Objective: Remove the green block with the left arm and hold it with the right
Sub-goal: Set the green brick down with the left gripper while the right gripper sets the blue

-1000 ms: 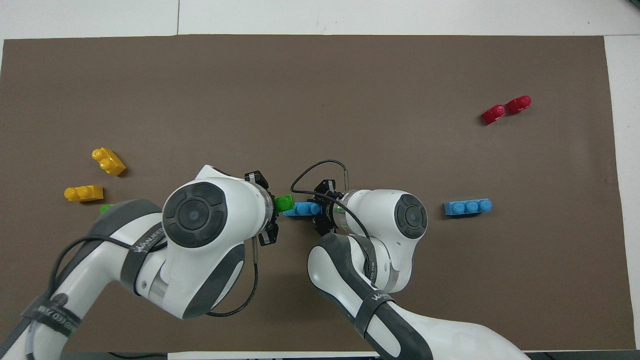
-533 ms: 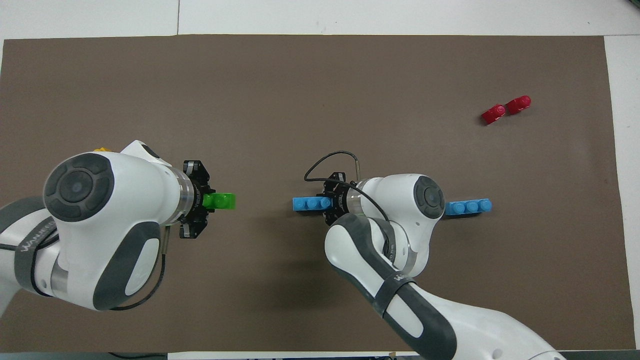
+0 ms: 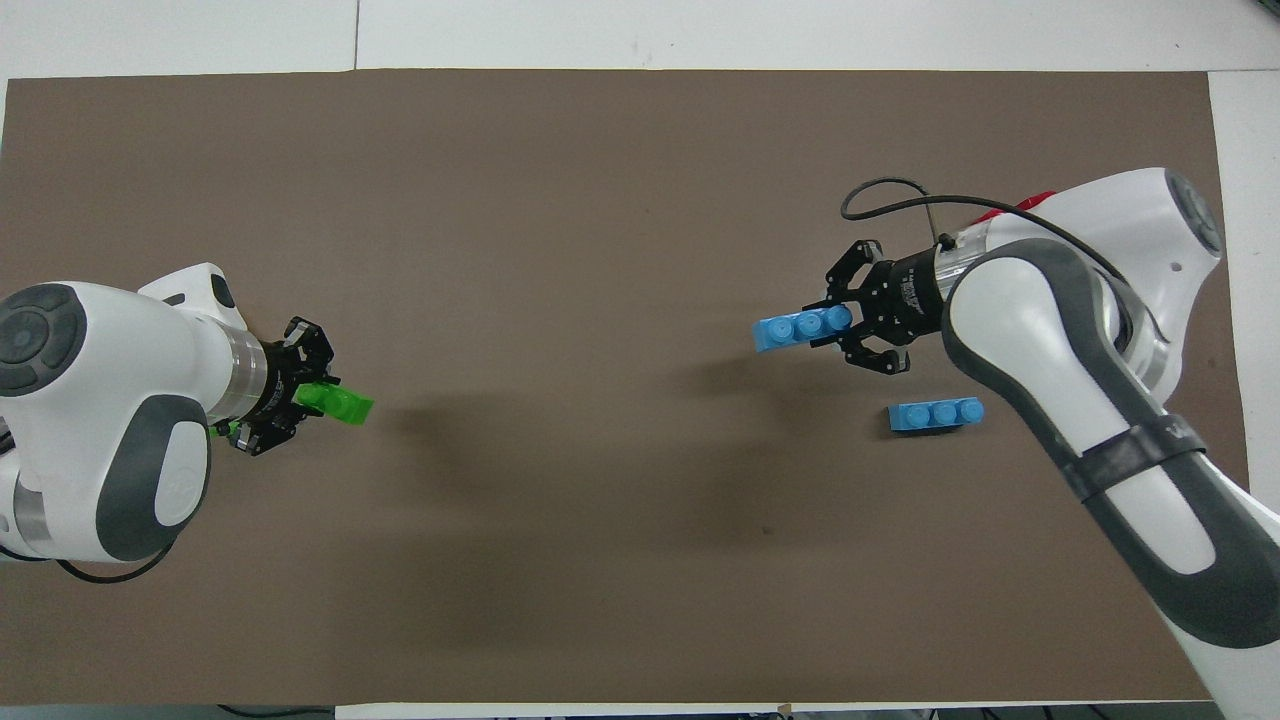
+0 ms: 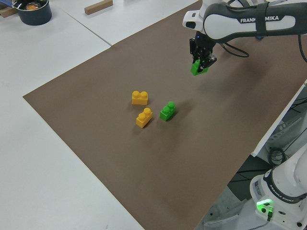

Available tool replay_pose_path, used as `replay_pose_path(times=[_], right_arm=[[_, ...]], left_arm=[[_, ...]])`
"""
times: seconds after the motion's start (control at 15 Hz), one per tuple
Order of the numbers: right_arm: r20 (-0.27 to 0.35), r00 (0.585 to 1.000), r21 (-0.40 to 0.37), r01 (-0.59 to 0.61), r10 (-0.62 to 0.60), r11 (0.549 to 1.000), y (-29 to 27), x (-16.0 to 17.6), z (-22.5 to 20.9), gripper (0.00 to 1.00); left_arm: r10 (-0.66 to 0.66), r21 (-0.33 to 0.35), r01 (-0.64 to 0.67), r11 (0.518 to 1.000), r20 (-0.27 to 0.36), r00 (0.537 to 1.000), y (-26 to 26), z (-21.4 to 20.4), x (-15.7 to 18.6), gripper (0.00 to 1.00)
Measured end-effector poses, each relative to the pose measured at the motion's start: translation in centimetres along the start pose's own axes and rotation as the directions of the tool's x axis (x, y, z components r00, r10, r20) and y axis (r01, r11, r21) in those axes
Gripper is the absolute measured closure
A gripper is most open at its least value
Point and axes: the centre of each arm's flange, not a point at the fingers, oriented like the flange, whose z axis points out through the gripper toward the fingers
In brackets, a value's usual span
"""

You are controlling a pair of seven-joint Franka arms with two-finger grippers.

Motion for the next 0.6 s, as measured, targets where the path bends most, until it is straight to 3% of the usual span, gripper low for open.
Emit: replay_pose_path(times=[0.4, 0.6], right_arm=[[-0.012, 1.0, -0.01, 0.023, -0.023, 1.0, 1.1, 8.7, -2.4, 0.65], [-0.019, 1.0, -0.019, 0.022, -0.022, 1.0, 0.9, 10.9, -2.7, 0.65]], left_arm=[[0.118, -0.03, -0.118, 0.993, -0.015, 0.993, 0.9, 5.7, 3.9, 0.64], [0.149, -0.027, -0.149, 0.988, -0.014, 0.989, 0.8, 7.4, 5.7, 0.64]])
